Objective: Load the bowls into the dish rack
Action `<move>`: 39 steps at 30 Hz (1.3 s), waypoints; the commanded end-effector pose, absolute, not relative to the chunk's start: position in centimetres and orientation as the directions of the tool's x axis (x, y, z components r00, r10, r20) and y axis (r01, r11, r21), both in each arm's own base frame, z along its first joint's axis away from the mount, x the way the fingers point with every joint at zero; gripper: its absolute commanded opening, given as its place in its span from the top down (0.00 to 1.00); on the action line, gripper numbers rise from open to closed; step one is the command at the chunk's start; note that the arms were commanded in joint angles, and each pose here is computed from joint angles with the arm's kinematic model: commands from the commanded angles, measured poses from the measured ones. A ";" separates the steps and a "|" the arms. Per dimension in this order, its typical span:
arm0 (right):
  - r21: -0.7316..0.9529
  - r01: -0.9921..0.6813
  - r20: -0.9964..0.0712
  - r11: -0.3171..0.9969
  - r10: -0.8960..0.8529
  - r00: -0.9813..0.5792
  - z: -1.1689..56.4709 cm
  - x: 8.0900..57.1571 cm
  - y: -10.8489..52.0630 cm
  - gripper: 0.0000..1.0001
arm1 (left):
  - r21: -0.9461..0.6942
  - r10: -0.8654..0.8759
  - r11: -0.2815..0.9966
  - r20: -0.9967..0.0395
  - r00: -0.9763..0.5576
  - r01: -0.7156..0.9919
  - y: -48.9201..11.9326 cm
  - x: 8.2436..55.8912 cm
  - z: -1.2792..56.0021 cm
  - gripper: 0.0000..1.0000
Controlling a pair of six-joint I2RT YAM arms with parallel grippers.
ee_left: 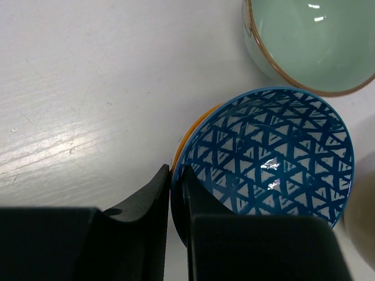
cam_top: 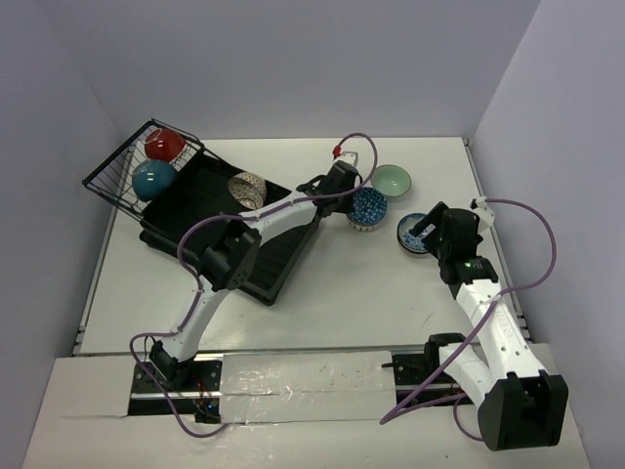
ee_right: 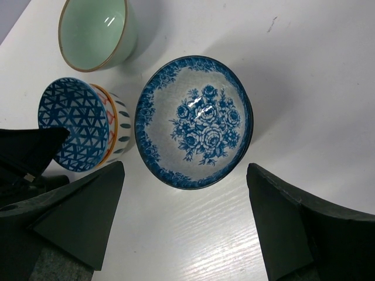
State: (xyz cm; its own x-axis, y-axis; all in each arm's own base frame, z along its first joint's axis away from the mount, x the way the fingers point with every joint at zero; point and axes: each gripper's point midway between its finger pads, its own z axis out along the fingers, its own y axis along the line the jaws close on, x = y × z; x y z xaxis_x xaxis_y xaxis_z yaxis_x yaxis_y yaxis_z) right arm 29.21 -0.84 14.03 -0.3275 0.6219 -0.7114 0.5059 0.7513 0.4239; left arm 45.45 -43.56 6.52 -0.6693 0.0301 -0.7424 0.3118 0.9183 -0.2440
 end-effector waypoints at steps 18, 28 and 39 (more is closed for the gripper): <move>0.438 0.471 -0.743 0.765 0.603 -0.289 15.3 29.5 -0.9 0.08 | -0.221 0.262 0.799 -0.709 -0.655 0.559 -41.9 30.7 9.6 0.97; 0.441 0.456 -0.748 0.773 0.597 -0.289 15.6 29.5 -0.6 0.08 | -0.164 0.329 0.821 -0.646 -0.689 0.546 -40.1 27.9 8.6 0.62; 0.438 0.447 -0.756 0.780 0.589 -0.287 15.9 29.4 -0.5 0.08 | -0.154 0.335 0.807 -0.676 -0.657 0.570 -42.2 29.0 13.0 0.56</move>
State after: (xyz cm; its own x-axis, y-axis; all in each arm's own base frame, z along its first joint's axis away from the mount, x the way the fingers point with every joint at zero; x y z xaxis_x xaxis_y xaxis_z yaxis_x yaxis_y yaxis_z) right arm 29.07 -0.48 14.86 -0.3201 0.6033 -0.7305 0.4733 0.7698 0.4283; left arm 28.47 -41.35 10.05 -0.6905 0.3417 -0.6376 0.5535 0.8171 -0.1615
